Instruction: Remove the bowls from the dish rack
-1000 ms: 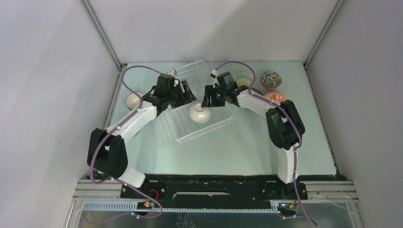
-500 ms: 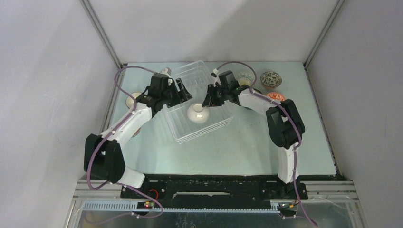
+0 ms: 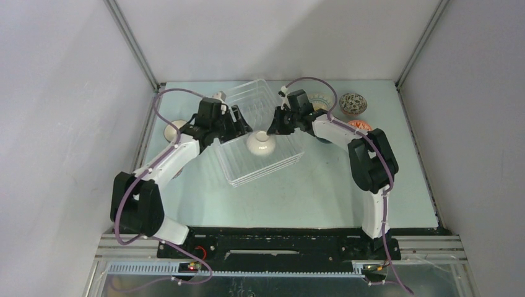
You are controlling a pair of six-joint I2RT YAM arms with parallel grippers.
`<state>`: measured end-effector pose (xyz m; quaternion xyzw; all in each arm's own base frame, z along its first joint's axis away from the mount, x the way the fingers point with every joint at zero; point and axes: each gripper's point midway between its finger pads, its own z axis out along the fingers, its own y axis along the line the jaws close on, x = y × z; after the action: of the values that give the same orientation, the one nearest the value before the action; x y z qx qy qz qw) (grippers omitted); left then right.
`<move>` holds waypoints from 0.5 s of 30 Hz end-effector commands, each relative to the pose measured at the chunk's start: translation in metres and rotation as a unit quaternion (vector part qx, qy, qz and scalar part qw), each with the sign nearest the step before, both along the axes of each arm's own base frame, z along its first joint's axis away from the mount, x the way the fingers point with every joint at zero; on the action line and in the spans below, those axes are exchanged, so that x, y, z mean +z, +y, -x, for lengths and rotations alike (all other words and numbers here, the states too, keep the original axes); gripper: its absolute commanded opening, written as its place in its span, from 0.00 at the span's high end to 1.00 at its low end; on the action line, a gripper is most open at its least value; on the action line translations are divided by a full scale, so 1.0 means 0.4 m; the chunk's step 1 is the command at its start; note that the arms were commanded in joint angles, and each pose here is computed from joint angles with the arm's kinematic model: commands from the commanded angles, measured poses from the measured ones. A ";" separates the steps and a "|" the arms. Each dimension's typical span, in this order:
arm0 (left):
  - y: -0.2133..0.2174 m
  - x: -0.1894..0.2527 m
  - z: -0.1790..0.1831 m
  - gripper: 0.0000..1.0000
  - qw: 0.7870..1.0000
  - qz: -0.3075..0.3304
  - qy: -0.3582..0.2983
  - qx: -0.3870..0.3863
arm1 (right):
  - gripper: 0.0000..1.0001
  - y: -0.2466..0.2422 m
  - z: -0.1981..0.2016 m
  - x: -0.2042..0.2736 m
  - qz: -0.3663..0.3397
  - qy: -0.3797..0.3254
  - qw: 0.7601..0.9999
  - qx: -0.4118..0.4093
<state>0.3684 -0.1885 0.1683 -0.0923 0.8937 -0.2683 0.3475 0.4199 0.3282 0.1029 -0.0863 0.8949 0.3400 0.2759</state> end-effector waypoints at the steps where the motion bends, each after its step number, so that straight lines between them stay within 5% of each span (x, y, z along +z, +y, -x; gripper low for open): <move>1: -0.024 -0.018 0.004 0.25 1.000 0.013 0.004 -0.012 | 0.81 -0.036 0.012 -0.055 0.049 0.017 0.999 -0.011; 10: -0.039 -0.032 0.006 0.24 1.000 0.019 0.012 -0.017 | 0.86 -0.056 0.006 -0.060 0.080 0.004 0.997 -0.018; 15: -0.057 -0.034 0.012 0.05 0.999 0.036 0.012 -0.022 | 0.86 -0.057 0.007 -0.060 0.084 0.001 0.996 -0.017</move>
<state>0.3678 -0.2015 0.1591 -0.0898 0.8948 -0.2849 0.3319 0.4260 0.3252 0.1022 -0.0882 0.8973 0.3179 0.2932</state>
